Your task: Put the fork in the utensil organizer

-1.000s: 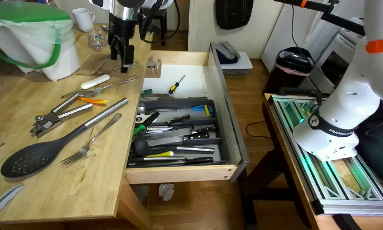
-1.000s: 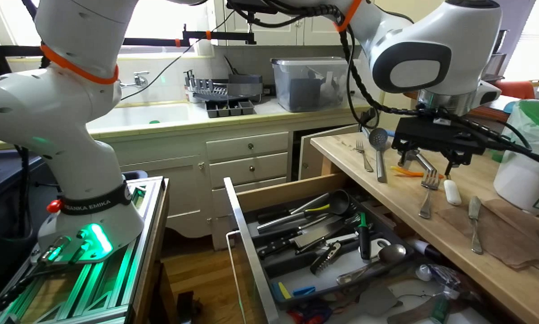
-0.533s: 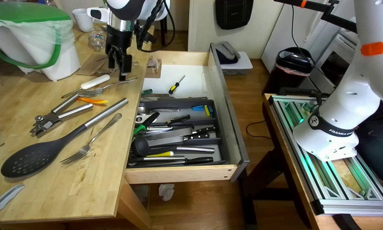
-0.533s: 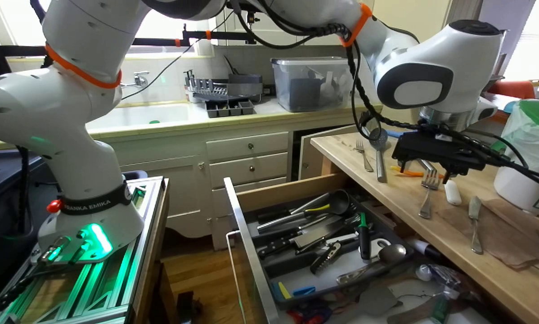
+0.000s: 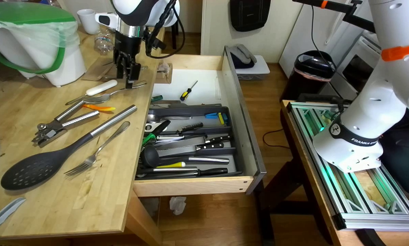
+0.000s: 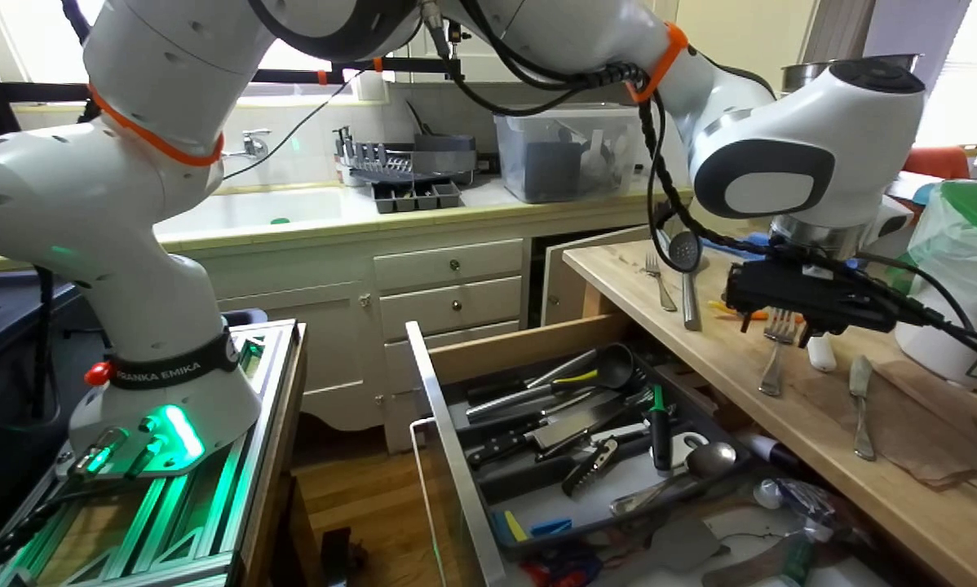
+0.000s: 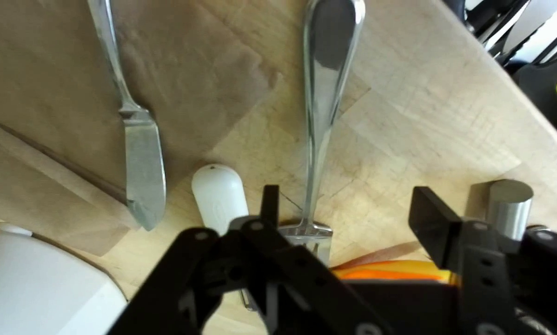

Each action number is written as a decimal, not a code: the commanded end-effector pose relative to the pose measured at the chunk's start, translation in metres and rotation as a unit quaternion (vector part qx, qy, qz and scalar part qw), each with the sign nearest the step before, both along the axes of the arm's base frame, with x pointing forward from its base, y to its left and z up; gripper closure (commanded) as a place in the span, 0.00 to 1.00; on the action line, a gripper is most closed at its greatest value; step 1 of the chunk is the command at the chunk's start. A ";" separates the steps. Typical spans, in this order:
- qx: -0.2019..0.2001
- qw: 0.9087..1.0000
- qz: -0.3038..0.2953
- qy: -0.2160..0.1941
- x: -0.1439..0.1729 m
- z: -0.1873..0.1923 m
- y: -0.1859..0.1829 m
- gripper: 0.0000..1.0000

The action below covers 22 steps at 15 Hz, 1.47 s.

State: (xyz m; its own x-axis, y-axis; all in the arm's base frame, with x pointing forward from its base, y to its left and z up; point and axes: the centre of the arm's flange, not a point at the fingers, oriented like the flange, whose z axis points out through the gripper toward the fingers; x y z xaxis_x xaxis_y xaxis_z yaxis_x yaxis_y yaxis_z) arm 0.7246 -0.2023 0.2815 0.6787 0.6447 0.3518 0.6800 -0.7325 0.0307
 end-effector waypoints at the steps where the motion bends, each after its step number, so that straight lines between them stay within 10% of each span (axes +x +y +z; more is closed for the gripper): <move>1: 0.019 1.000 0.012 -0.017 0.012 -0.009 -0.007 0.49; 15: 0.038 0.999 0.017 -0.033 0.026 -0.033 -0.003 0.70; 22: 0.024 0.999 -0.013 -0.027 0.006 0.009 0.003 1.00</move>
